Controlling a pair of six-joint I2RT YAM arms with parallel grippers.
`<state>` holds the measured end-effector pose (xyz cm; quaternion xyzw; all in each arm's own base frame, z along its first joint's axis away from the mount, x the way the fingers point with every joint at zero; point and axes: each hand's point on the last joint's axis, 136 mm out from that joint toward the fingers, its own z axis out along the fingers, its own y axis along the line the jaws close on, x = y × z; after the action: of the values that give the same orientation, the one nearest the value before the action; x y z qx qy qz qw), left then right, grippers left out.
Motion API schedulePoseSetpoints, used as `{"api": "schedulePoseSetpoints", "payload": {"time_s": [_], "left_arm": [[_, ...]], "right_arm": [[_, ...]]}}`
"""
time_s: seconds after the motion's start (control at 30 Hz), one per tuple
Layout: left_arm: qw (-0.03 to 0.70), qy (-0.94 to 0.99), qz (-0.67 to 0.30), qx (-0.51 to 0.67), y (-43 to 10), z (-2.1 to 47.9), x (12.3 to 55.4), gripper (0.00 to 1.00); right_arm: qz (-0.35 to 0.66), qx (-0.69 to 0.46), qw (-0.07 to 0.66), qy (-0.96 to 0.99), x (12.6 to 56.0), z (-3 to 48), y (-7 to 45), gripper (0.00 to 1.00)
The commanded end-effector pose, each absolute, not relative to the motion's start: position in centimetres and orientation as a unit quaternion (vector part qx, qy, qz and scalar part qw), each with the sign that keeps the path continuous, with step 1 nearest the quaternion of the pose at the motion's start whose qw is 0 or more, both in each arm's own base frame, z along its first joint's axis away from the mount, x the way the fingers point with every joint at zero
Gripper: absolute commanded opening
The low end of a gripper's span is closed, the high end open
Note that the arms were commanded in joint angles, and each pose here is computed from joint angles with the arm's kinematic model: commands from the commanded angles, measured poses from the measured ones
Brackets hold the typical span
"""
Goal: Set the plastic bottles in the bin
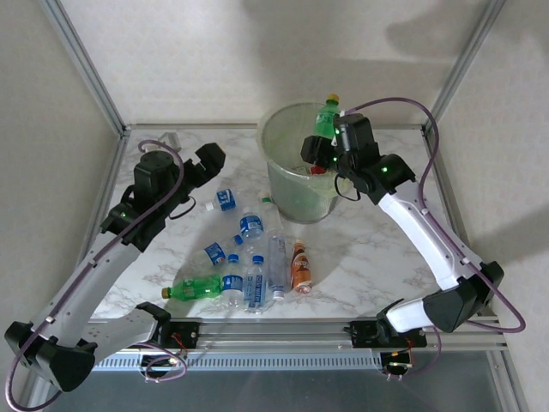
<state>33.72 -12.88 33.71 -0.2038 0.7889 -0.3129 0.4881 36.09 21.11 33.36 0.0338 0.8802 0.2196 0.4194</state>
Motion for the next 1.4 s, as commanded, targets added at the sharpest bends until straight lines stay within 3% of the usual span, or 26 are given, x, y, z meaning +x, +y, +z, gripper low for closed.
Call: {"api": "schedulePoseSetpoints", "payload": {"time_s": [0.0, 0.27, 0.5, 0.77, 1.03, 1.37], "left_arm": [[0.466, 0.818, -0.265, -0.211, -12.0, 30.4, 34.1, 0.99], [0.437, 0.833, -0.256, -0.224, -11.6, 27.1, 33.7, 0.99], [0.424, 0.839, -0.243, -0.238, -10.6, 25.5, 32.9, 0.97], [0.427, 0.827, -0.263, -0.255, -10.7, 25.5, 33.6, 0.95], [0.431, 0.827, -0.260, -0.251, -11.0, 26.0, 34.5, 0.94], [0.432, 0.827, -0.259, -0.252, -10.9, 25.5, 34.3, 0.94]], "right_arm": [[0.223, 0.034, 0.435, 0.872, 36.4, 34.9, 20.9, 0.75], [0.245, 0.005, 0.451, 0.858, 35.0, 37.0, 21.2, 0.80], [0.286, -0.084, 0.447, 0.844, 29.7, 38.3, 24.9, 0.81], [0.235, -0.131, 0.372, 0.889, 22.8, 30.6, 26.8, 0.79], [0.213, -0.105, 0.274, 0.932, 17.4, 21.3, 25.8, 0.78], [0.120, -0.035, 0.162, 0.979, 14.3, 10.6, 22.6, 0.81]]}}
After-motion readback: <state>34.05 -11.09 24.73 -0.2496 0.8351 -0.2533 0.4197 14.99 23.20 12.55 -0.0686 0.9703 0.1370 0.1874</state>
